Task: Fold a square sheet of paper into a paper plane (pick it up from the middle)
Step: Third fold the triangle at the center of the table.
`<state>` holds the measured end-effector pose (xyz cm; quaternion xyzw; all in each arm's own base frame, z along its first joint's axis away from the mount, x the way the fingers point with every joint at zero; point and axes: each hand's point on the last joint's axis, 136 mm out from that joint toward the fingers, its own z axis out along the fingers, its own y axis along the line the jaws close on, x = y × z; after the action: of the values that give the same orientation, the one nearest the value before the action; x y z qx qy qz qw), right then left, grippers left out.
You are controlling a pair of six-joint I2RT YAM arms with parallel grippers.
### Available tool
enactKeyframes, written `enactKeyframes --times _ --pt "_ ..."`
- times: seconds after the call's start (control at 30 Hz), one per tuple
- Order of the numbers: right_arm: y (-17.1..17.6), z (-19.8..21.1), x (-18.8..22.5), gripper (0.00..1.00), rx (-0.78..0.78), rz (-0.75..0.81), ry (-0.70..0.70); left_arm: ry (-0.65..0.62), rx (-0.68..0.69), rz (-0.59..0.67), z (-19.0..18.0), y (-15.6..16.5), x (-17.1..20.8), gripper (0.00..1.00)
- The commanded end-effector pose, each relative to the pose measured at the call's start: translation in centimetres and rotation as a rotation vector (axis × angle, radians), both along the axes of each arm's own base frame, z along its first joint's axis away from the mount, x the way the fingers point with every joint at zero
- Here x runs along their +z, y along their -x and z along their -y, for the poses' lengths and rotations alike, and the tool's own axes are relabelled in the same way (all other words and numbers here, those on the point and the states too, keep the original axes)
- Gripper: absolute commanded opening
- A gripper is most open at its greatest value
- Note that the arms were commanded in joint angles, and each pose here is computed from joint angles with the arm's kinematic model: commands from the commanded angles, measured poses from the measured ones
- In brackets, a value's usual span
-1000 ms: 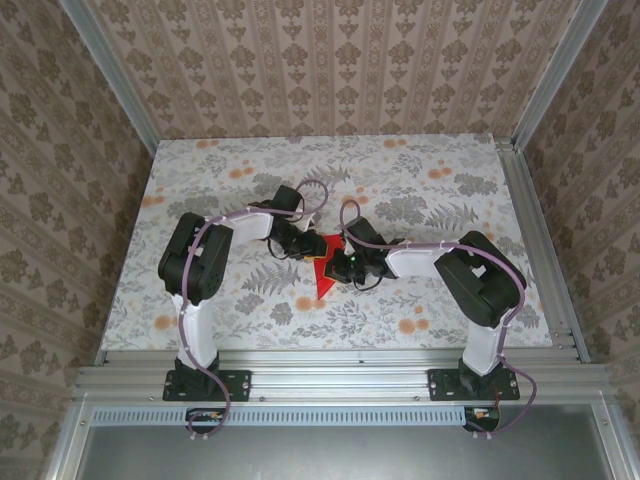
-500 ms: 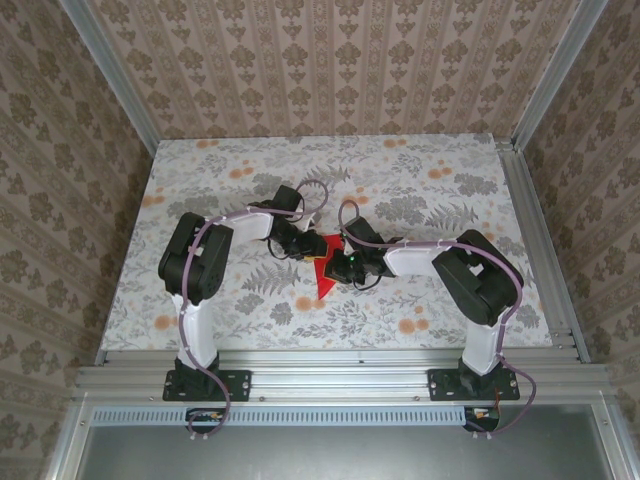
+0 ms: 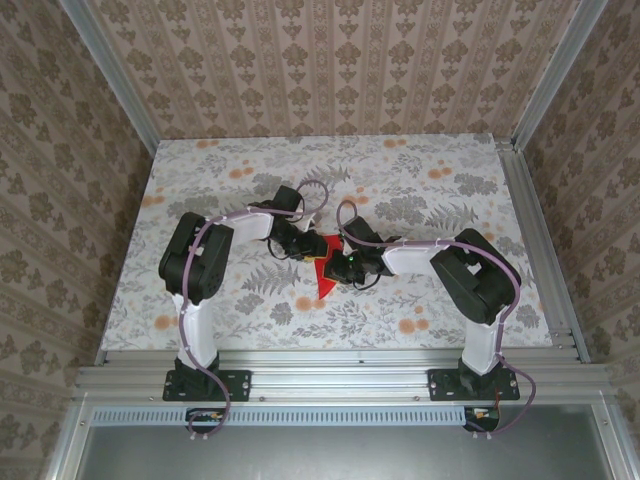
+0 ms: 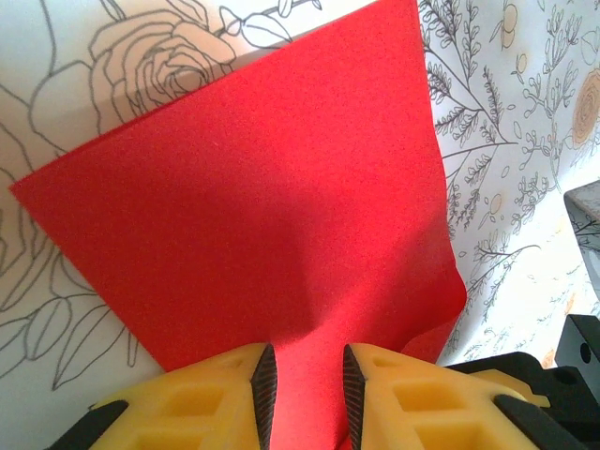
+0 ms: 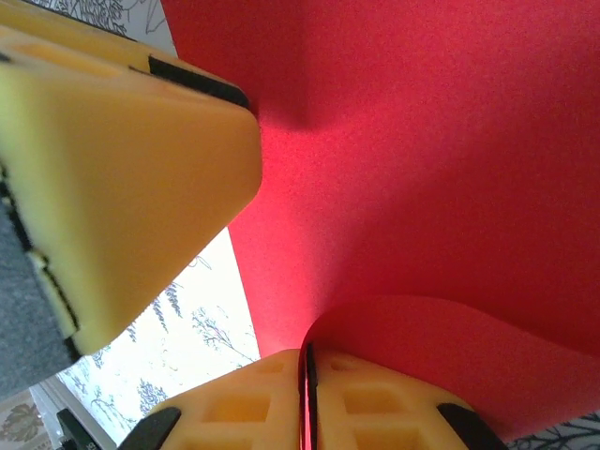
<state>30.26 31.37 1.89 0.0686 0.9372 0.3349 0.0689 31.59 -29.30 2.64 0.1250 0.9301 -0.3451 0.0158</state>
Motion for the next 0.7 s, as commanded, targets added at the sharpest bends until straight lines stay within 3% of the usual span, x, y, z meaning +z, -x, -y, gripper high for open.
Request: enactKeyframes --times 0.0,0.67 --pt "0.14 0.48 -0.72 0.14 0.004 -0.007 0.05 -0.033 -0.025 -0.042 -0.53 1.16 -1.93 0.3" --pt "0.38 0.65 -0.28 0.22 0.032 0.007 0.093 -0.033 -0.035 -0.043 -0.4 1.26 -1.8 0.3"
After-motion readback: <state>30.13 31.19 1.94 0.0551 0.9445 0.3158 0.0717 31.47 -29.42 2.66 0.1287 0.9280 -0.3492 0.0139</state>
